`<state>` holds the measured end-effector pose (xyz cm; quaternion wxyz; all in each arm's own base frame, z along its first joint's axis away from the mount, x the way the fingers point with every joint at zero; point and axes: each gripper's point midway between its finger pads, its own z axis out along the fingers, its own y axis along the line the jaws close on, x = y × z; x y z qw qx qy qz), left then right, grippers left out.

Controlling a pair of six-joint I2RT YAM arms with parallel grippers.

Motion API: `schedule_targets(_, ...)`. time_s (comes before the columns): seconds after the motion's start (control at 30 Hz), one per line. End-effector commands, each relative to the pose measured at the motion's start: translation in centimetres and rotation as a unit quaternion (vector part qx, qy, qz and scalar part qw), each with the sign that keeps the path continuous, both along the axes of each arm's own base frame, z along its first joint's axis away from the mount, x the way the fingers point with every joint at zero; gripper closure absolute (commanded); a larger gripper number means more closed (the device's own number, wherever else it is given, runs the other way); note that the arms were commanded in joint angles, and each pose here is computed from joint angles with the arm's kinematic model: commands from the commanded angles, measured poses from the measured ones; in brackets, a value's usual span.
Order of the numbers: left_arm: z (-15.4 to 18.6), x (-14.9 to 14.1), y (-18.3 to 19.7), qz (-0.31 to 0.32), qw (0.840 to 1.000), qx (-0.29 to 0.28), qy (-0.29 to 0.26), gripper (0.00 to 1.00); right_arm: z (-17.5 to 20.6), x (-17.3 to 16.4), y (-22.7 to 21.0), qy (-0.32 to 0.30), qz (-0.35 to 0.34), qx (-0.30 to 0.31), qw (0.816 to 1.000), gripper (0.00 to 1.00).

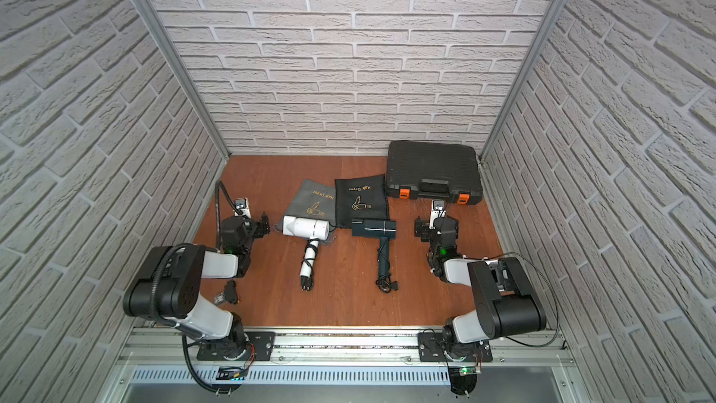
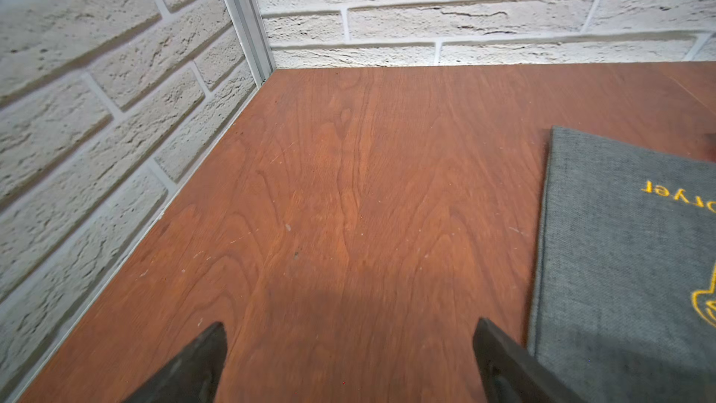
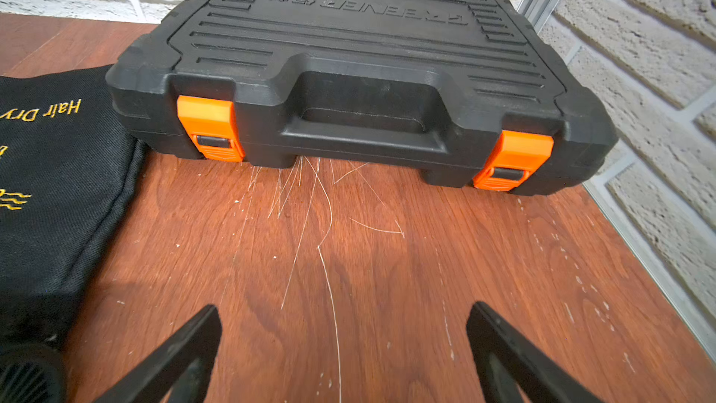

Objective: Pack away hair dryers
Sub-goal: Pick up the hair dryer from the center of the board.

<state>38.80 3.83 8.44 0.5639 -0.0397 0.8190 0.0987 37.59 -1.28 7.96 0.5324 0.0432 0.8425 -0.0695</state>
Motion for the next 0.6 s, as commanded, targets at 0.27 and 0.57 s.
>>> schedule_targets(0.27,0.83,0.35,0.14,0.000,1.000,0.003,-0.020,0.02,1.73,1.04,0.45,-0.032,0.007,0.000,0.999,0.01)
schedule_targets(0.57,0.44,0.88,0.20,-0.027,0.999,-0.031,-0.006,0.02,1.71,1.02,0.44,-0.032,0.007,0.000,0.999,0.00)
